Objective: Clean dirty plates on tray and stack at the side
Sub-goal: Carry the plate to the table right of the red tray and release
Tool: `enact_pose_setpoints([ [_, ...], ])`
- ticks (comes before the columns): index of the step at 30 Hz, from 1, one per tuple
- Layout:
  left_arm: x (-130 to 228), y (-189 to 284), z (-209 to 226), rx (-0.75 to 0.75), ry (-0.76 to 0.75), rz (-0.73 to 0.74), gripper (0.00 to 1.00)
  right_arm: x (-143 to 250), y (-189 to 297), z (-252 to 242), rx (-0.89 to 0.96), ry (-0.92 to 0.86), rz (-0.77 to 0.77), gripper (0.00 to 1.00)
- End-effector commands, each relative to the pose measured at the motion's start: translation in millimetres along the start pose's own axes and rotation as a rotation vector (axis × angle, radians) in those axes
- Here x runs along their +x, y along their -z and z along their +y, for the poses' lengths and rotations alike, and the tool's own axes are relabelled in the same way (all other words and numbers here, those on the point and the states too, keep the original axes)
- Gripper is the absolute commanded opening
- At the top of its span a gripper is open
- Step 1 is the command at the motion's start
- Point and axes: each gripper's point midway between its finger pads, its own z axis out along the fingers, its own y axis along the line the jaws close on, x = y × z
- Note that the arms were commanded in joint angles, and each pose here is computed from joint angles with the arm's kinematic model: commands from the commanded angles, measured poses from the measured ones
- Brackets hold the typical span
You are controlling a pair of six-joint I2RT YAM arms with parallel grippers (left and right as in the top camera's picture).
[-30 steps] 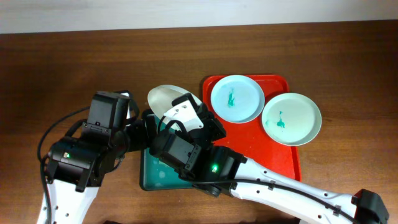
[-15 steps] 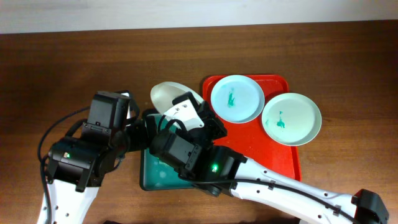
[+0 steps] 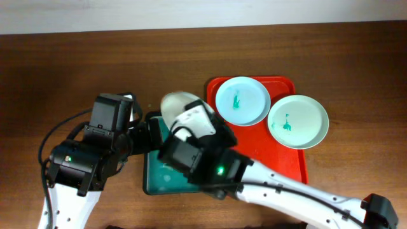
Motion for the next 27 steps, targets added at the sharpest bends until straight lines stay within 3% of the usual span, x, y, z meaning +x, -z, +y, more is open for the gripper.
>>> enact_pose_setpoints([
  [1,-1,0,1,-0.005,-0.010,-0.002,1.00,48,-24,27,-0.291,-0.470,0.395,0.04],
  [3,-1,0,1,-0.005,-0.010,-0.002,1.00,38,-28,2,-0.524,-0.540,0.498,0.04],
  [5,-1,0,1,-0.005,-0.010,-0.002,1.00,23,-33,-73,-0.627,-0.749,0.448,0.04],
  [7,-1,0,1,-0.005,-0.010,-0.002,0.99,67,-37,-192,-0.404,-1.008,0.435,0.04],
  [11,-1,0,1,-0.005,-0.010,-0.002,0.99,239,-28,-331,0.192,-1.385,0.702,0.04],
  [13,-1,0,1,-0.005,-0.010,-0.002,0.99,290,-31,-347,0.282,-1.493,0.822,0.04],
  [16,-1,0,1,-0.005,-0.010,-0.002,1.00,362,-48,-346,0.383,-1.493,1.086,0.04],
  [20,-1,0,1,-0.005,-0.010,-0.002,1.00,403,-57,-330,0.408,-1.433,1.281,0.06],
  [21,-1,0,1,-0.005,-0.010,-0.002,0.99,407,-56,-323,0.398,-1.431,1.303,0.12],
  [23,-1,0,1,-0.005,-0.010,-0.002,1.00,410,-57,-301,0.355,-1.396,1.354,0.35],
  [25,-1,0,1,-0.005,-0.010,-0.002,0.99,386,-72,-294,0.236,-1.368,1.282,0.39],
  [27,-1,0,1,-0.005,-0.010,-0.002,0.99,312,-89,-294,0.010,-1.281,1.022,0.39],
])
